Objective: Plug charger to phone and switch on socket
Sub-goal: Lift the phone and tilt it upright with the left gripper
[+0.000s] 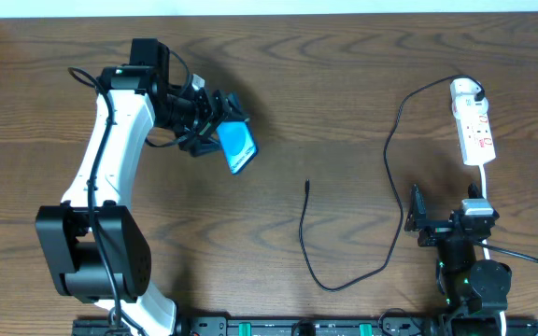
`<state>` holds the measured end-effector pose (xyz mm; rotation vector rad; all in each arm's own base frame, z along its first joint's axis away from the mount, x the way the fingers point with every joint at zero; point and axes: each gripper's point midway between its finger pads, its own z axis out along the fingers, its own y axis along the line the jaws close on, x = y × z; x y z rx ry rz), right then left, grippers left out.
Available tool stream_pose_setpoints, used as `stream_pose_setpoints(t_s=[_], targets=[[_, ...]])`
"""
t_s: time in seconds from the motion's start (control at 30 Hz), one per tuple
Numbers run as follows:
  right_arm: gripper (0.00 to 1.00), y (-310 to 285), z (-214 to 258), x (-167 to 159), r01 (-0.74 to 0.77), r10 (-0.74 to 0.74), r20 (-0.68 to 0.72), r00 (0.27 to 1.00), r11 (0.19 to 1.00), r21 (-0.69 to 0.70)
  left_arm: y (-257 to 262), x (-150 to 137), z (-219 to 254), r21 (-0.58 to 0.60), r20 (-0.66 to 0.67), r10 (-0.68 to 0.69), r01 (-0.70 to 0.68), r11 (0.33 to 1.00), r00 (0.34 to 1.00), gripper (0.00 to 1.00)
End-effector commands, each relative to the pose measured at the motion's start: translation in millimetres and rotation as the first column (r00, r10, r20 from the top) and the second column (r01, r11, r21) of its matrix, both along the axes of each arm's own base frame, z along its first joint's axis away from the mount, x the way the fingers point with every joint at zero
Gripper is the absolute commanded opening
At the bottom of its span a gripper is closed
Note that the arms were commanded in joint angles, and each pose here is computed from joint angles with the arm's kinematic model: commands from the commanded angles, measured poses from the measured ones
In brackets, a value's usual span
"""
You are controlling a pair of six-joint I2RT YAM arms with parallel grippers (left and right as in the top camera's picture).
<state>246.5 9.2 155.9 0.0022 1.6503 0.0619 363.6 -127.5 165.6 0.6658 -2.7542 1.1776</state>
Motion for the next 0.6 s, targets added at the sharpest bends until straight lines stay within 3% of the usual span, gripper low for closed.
stream_pose_setpoints(t_s=[0.0, 0.3, 0.57], targets=[[0.99, 1.4, 0.5, -0.5, -0.004, 0.004, 0.003, 1.000, 1.000, 0.006, -29.0, -7.8, 46.3, -0.281, -0.151, 0.052, -0.094, 0.955, 0.987, 0.08], [0.99, 1.4, 0.5, -0.5, -0.004, 0.004, 0.003, 1.000, 1.000, 0.006, -46.7, -16.6, 91.4, -0.489, -0.465, 0.023, -0.279, 0.826, 0.885, 0.07], [0.99, 1.4, 0.5, -0.5, -0.004, 0.004, 0.003, 1.000, 1.000, 0.005, -50.3, -21.0, 114.5, -0.583, -0.508, -0.059, -0.293, 0.758, 0.859, 0.07]])
